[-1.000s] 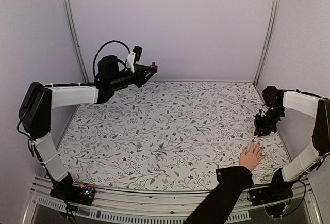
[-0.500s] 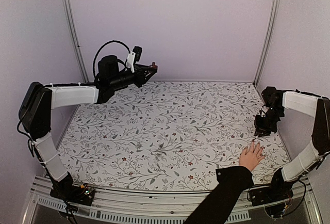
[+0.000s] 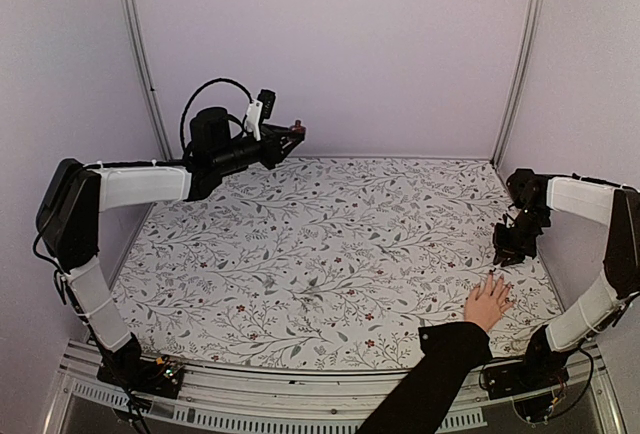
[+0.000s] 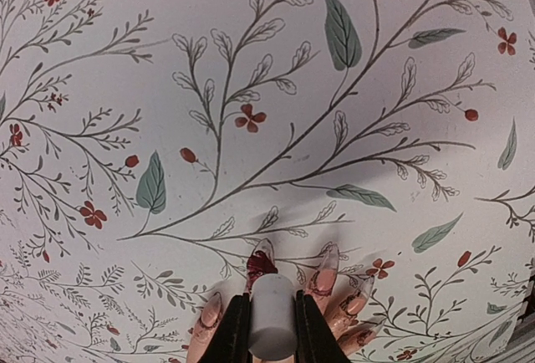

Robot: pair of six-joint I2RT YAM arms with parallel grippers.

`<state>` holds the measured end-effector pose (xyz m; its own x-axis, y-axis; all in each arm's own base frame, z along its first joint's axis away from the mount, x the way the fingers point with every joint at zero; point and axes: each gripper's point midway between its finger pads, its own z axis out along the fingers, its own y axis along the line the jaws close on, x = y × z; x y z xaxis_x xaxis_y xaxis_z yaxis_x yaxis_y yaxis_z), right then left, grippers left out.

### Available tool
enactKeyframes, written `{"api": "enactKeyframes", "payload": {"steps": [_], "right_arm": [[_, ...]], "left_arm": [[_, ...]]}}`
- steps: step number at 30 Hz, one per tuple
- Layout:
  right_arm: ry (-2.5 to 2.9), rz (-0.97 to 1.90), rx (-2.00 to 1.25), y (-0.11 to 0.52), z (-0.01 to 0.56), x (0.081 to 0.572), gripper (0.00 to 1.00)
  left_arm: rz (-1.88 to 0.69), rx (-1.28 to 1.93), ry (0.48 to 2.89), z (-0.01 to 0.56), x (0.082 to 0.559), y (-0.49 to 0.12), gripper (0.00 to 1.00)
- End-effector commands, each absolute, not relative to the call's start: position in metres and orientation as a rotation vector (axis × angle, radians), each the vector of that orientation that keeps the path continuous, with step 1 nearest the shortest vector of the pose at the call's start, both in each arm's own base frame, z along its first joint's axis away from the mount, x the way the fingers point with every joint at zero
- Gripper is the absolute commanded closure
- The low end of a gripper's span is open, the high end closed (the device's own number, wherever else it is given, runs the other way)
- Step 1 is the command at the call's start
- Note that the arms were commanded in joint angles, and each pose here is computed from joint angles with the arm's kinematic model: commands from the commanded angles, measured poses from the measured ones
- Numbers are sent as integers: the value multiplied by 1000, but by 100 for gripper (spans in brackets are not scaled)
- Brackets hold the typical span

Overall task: Paint the nails
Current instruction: Paint the nail polish on the nail.

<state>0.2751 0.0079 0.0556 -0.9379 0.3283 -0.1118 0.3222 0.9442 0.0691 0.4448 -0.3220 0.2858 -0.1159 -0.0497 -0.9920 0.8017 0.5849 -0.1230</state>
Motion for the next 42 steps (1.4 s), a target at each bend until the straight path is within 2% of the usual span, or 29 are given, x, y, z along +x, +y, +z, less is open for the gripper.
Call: {"api": "enactKeyframes", "payload": {"steps": [1,42], "right_arm": [[2962,46,508,3,58,279,100],[2958,-6,525,-3,61,271,100]], "left_arm": [[-819,645,1484,301,448,-319,100],[-827,647,1498,295,448,-320,100]]}}
